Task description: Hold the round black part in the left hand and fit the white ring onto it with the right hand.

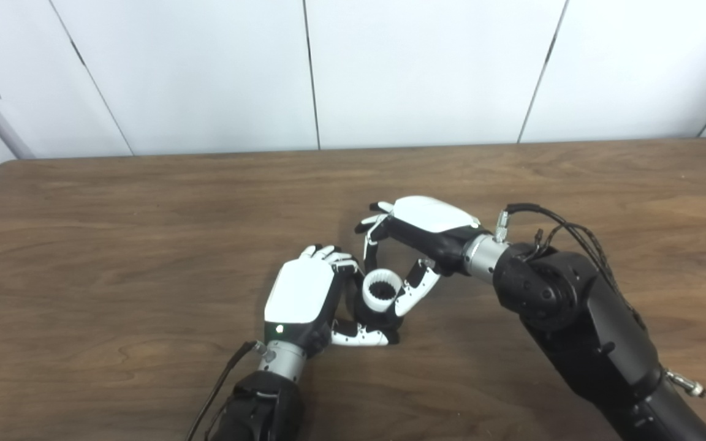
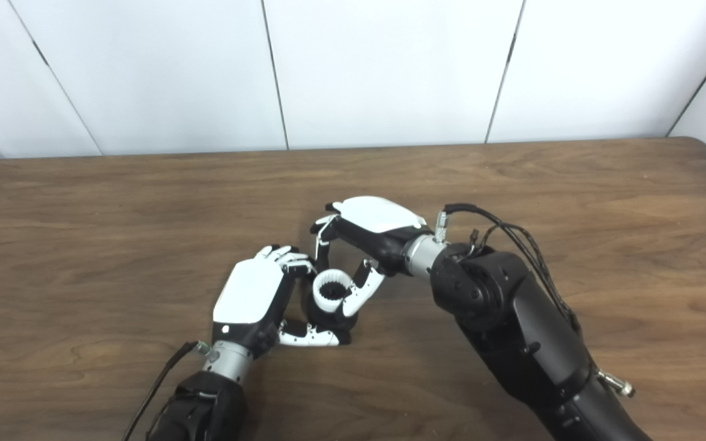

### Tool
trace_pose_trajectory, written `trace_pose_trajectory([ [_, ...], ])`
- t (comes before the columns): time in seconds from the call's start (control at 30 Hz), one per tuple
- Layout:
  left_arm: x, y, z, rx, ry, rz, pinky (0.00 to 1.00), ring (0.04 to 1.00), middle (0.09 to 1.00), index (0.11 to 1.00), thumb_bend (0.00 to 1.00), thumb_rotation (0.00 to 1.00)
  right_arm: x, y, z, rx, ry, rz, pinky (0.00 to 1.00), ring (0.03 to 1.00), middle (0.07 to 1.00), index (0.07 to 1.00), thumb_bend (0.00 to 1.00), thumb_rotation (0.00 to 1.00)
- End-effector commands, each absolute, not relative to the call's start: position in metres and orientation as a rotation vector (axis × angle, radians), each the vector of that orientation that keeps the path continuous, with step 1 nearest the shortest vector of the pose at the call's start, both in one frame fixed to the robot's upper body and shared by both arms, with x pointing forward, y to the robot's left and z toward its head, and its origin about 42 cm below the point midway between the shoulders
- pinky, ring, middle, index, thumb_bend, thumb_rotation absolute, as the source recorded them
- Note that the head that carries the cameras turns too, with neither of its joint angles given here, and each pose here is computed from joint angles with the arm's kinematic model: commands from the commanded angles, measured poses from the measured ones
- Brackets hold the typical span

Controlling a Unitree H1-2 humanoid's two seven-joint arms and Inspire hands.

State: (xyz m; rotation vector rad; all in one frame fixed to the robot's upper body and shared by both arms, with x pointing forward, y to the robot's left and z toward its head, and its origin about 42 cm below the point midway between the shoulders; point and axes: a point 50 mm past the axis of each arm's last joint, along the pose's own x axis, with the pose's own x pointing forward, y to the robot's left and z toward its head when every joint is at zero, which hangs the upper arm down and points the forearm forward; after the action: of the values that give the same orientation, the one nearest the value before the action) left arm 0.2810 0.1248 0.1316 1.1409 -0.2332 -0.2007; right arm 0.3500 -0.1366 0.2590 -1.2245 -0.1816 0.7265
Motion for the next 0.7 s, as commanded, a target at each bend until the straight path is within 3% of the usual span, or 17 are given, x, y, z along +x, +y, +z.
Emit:
trace_pose_trajectory([
  [0.0, 0.2869, 0.1196, 0.1455, 1.138, -0.285, -0.171, 0.92, 0.870, 0.769, 0.486, 0.52, 0.05, 0.3553, -0.1330, 0.2754, -1.243, -0.251, 0.698, 0.97, 1.000, 0.881, 0.485, 0.52, 0.13],
  [0.67, 0.2854, 0.1176, 0.1443, 1.142, -0.280, -0.170, 0.92, 0.870, 0.769, 0.486, 0.52, 0.05, 0.3566, -0.1357, 0.2727, -1.240, -0.249, 0.692, 0.97, 1.000, 0.882, 0.484, 0.52, 0.13],
])
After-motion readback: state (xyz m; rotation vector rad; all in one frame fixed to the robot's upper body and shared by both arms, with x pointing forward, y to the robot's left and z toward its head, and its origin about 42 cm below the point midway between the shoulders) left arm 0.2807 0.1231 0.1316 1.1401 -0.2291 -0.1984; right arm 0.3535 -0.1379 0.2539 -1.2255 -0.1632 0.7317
